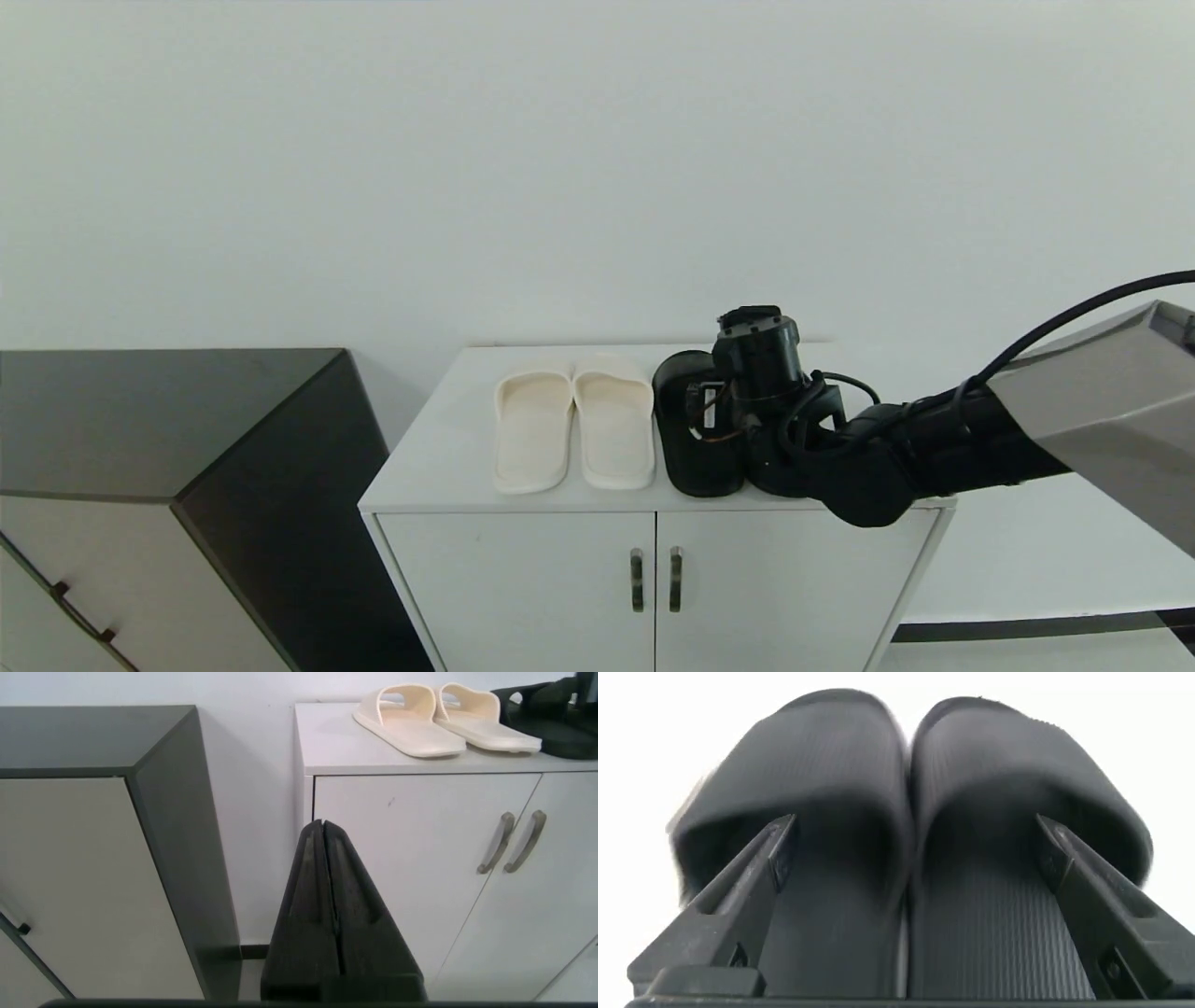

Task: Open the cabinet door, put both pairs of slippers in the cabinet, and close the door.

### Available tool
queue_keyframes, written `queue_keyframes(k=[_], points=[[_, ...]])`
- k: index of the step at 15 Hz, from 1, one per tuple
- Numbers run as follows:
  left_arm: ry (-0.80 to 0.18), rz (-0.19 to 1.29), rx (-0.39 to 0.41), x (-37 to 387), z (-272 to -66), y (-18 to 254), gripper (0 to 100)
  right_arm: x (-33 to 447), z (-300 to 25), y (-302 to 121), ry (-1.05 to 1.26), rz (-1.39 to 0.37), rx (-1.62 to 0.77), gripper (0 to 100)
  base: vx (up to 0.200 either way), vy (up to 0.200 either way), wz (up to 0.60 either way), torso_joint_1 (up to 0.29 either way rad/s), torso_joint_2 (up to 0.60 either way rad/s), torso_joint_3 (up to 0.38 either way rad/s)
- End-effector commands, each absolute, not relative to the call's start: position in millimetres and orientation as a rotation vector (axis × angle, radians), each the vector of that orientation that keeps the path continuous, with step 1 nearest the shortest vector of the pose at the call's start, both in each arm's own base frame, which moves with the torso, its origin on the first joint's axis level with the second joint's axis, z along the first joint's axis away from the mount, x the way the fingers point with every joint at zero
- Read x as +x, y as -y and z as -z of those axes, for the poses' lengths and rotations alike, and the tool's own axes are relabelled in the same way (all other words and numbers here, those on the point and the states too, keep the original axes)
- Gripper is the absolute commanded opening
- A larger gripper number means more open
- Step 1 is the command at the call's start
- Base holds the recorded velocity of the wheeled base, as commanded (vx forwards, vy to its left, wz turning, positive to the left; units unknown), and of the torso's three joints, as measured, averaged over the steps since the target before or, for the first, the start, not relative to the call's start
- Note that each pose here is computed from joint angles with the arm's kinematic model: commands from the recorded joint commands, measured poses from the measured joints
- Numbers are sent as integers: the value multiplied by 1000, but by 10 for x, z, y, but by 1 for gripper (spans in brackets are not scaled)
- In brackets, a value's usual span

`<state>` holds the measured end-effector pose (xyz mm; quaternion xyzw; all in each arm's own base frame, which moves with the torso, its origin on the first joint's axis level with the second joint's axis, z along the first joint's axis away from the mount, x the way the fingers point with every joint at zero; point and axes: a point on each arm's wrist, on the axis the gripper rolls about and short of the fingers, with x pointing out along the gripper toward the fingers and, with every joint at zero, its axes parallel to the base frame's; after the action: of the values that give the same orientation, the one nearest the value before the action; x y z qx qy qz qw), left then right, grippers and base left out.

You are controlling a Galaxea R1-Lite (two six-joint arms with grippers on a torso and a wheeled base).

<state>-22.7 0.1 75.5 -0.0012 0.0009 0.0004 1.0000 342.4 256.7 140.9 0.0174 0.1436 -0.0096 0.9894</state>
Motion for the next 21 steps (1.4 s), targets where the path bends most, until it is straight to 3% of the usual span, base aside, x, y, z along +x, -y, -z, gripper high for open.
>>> queue_keyframes(k=[1,7,8,17,21], points=[[-2,-2,-3,-227,-755,-1,0,3609,-1278,-2599,-291,39,31,100,0,0,0,0,0,0],[-2,-2,-3,-227,-755,-1,0,3809,-1288,-2646,-260,46,38,100,0,0,0,0,0,0],[-2,-2,-3,-227,-755,-1,0,3818,-1293,-2644,-257,48,40,0,0,0,0,0,0,0],[-2,-2,-3,-227,-755,-1,0,3750,-1367,-2609,-252,51,40,0,0,0,0,0,0,0],[-2,-2,-3,-227,-755,-1,0,3258,-1703,-2530,-242,-17,25,0,0,0,0,0,0,0]])
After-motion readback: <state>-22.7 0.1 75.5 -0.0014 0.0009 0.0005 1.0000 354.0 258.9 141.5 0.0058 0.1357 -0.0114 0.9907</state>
